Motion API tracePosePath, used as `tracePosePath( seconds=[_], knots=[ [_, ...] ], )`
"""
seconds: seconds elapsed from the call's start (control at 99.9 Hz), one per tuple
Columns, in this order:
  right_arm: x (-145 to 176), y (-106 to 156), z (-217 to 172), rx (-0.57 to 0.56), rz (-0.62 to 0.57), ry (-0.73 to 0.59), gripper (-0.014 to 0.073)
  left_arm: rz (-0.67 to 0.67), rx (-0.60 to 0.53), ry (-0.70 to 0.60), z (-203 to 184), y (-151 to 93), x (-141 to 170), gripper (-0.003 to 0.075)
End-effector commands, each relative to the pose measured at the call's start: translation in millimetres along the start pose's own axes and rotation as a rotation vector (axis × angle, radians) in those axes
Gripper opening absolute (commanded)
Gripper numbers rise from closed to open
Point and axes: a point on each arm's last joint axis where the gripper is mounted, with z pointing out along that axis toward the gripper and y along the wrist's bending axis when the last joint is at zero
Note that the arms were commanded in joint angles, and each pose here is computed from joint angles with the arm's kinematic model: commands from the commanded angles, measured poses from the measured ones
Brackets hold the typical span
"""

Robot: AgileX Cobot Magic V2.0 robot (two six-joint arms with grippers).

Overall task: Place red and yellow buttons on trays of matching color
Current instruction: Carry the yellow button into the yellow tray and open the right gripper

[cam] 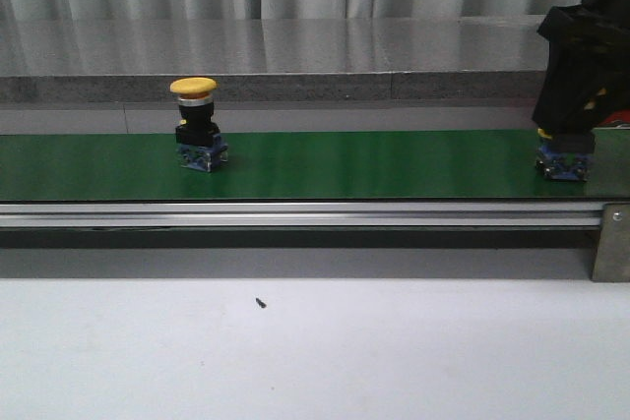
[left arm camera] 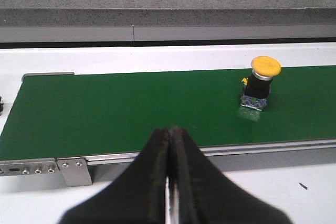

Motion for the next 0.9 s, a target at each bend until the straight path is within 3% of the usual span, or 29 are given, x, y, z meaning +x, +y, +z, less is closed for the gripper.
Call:
tracePosePath(
  seconds=[0.0,0.15,0.43,0.621,0.891],
  knots=[
    [-11,5,-26,-0.004,-0.011,-0.067,0.0225,-0.011,0.0,-0.098,-4,-1,-15,-0.0019],
    [-13,9,-47,0.007,-0.005,-0.029,0.0223,-0.011,0.0,-0.098,-4,-1,-15,-0.002],
    [7,18,-101,0.148,0.023,-0.039,0.0223,-0.011,0.0,-0.098,-4,-1,-15,-0.002],
    [45,9,-110,0.176,0.119,-0.019,0.0223,-0.011,0.0,-0.098,-4,-1,-15,-0.002],
    [113,-26,-102,0.261,0.34,0.017,0.0223,-0.011,0.0,-0.098,-4,-1,-15,-0.002]
  ],
)
